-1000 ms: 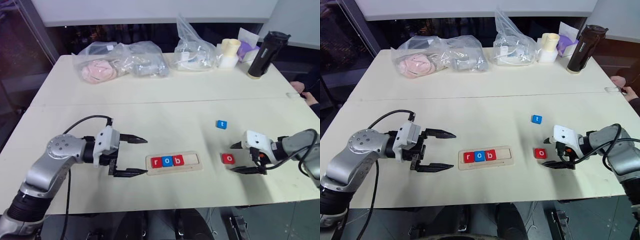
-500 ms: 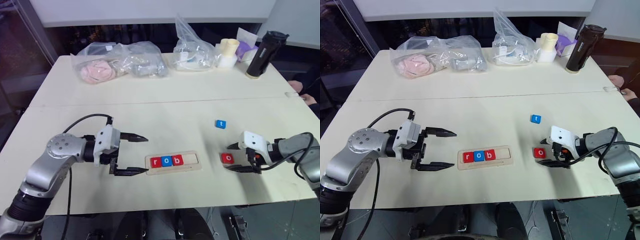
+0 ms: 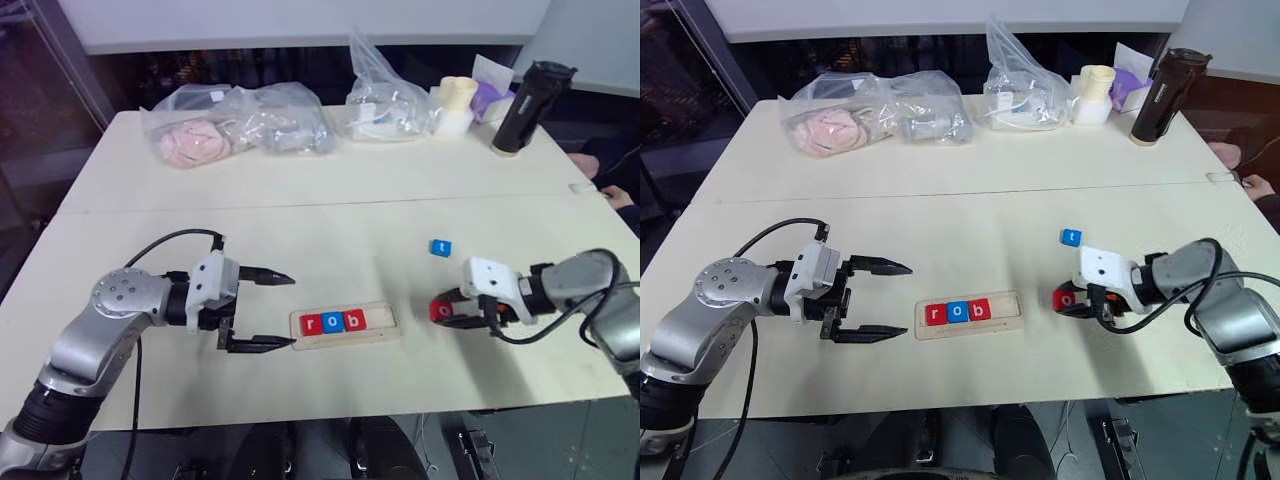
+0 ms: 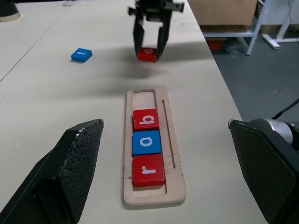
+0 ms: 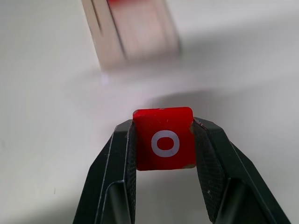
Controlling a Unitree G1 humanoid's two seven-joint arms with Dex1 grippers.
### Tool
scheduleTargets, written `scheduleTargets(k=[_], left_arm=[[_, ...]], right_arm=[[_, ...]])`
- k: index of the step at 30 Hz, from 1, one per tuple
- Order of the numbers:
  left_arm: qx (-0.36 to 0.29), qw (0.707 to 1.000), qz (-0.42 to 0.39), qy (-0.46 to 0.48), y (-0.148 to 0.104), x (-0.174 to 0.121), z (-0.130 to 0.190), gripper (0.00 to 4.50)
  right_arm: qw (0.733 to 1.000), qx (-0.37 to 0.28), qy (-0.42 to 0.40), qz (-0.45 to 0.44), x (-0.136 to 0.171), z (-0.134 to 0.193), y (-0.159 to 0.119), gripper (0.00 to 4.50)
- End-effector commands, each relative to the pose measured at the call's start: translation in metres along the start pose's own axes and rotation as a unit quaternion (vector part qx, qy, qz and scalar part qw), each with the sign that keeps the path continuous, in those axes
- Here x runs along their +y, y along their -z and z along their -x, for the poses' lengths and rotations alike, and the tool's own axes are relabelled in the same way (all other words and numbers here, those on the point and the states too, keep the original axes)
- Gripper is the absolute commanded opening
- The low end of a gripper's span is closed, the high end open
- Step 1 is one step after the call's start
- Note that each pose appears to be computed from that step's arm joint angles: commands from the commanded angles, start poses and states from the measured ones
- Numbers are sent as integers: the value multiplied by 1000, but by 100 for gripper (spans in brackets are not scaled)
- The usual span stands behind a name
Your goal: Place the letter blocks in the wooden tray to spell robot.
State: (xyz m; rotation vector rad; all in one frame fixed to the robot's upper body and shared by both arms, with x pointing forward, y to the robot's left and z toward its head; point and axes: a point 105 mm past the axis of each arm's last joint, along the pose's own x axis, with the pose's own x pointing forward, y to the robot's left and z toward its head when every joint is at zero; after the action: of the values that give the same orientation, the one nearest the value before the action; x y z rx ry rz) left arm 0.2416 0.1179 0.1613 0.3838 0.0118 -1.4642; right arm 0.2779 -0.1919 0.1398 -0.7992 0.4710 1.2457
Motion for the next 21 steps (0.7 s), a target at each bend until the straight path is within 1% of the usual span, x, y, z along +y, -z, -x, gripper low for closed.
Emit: scheduleTargets(k=[1,5,9,21], left_arm=[[-7,1000,-21,0,-8,1,1,450],[-8,1000,-22,-2,-9,1,0,450],[-8,1000,-20,-7,-9,-1,1,450],[-11,1000,-15,-16,-9,-4,0,450]], right_arm=[[998,-27,-29,48,2,-19,-33,113],[997,-22,-48,52,5,-38,-35,113],[996,-13,-60,57,9,-50,-31,113],[996,-18,-75,43,13,-61,-29,113]])
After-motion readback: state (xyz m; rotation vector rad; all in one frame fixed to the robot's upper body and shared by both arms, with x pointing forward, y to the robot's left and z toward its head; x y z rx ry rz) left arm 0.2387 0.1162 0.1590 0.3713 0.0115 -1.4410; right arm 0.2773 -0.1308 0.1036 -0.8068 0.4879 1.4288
